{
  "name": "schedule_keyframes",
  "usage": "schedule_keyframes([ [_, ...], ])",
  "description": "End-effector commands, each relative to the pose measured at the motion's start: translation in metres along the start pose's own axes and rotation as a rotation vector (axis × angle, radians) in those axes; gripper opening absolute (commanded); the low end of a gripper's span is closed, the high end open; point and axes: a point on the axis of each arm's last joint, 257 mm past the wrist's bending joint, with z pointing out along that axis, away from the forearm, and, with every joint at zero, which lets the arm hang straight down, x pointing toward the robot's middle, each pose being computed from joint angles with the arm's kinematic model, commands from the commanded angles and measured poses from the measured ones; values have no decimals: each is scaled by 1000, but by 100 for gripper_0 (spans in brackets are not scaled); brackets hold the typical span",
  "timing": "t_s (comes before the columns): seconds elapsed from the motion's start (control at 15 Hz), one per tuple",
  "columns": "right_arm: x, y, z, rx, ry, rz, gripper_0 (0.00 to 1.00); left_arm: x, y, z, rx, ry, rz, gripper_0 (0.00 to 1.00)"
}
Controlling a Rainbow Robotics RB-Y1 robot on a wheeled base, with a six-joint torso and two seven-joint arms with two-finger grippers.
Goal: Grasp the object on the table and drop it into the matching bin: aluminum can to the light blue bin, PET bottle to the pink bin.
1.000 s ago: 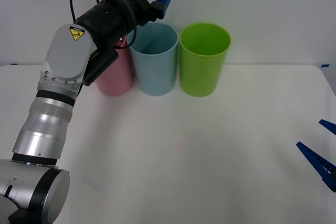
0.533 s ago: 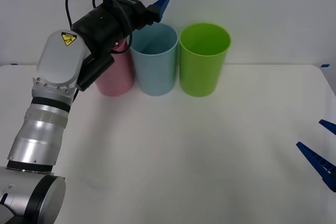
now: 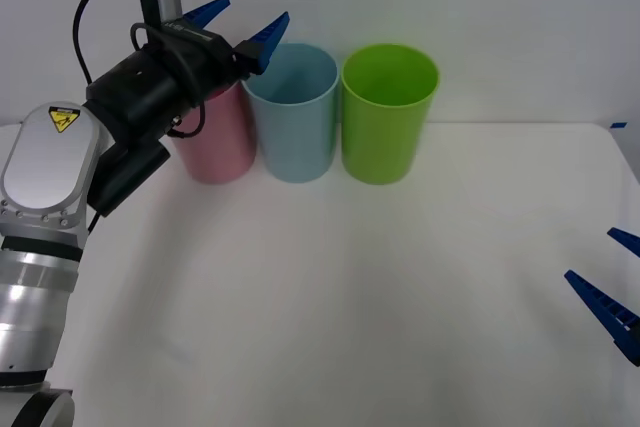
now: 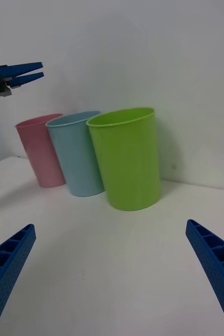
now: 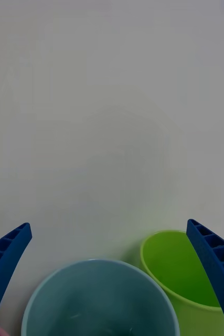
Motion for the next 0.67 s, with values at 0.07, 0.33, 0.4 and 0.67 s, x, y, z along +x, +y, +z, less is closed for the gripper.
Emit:
schedule_keyframes([
  [0.07,0,0,0,0,0,0,100,4,1,-28,5,-4,-15,100],
  [0.33,0,0,0,0,0,0,100,11,6,-79,33,22,-17,100],
  [0.4,0,0,0,0,0,0,100,13,8,-91,33,27,-17,100],
  [0.67,0,0,0,0,0,0,100,19,11,-145,41,48,-17,100],
])
